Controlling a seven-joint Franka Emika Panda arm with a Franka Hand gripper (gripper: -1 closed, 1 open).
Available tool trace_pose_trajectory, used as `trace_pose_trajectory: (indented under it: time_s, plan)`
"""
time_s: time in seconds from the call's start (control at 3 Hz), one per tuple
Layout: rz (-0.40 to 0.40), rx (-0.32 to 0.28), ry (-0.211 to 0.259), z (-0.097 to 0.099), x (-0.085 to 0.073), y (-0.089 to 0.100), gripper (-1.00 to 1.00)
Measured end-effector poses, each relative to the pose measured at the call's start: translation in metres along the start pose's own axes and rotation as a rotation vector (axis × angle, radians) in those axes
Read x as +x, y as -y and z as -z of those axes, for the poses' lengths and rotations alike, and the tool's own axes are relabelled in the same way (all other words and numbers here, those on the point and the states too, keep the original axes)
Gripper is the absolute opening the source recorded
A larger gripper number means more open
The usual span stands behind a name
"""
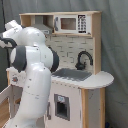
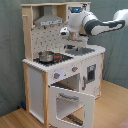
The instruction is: Play with the kitchen
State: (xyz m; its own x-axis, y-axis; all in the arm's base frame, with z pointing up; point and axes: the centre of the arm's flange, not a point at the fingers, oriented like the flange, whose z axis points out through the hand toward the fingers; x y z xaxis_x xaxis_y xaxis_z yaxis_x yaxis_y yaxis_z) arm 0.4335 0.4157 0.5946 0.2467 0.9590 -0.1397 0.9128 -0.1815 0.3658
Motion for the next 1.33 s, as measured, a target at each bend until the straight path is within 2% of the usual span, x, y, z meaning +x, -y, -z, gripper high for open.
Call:
trace_pose_trajectory:
  time_s: [0.67,1.33]
  plan:
    - [0.032,0.031,0.011,-0.007,0.015,-0.011,1.0]
    - [0.06,0.062,0.029,-0.016,0.04,-0.016,1.0]
